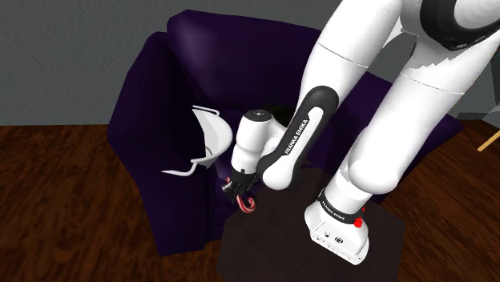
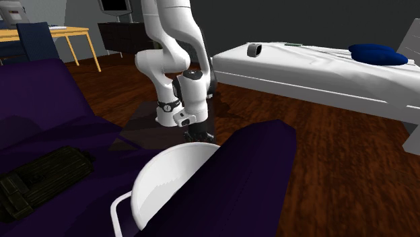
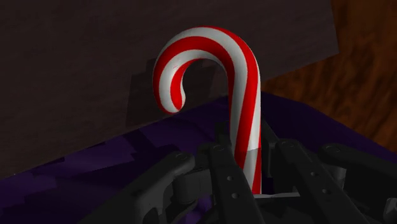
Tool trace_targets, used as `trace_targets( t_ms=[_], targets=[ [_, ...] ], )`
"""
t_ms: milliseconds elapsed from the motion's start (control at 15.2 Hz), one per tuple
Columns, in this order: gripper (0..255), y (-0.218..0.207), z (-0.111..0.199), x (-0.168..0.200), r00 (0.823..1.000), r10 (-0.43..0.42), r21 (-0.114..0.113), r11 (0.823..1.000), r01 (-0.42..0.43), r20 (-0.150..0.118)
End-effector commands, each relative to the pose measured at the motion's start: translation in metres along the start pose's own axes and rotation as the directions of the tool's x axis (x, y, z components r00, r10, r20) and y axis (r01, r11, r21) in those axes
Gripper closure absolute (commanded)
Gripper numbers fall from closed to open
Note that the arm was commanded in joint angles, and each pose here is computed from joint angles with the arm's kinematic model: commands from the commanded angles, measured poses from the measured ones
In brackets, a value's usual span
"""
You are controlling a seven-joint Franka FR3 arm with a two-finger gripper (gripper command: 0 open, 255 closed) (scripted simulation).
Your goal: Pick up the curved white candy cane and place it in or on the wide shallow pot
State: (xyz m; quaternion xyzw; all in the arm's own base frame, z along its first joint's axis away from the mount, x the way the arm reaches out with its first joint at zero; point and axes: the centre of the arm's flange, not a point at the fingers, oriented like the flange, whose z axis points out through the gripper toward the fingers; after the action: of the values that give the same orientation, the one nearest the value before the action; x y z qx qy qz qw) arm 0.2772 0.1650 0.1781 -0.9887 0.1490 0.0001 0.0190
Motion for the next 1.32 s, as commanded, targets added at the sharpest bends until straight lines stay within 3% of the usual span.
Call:
trace_targets(
  t_ms=[0,1254],
  targets=[
    [255,-0.001,-0.010,0.000,1.000,0.003,0.000,1.000,-0.003,0.001],
    [255,-0.005,-0.110,-0.001,1.000,0.003,0.000,1.000,-0.003,0.001]
  ],
)
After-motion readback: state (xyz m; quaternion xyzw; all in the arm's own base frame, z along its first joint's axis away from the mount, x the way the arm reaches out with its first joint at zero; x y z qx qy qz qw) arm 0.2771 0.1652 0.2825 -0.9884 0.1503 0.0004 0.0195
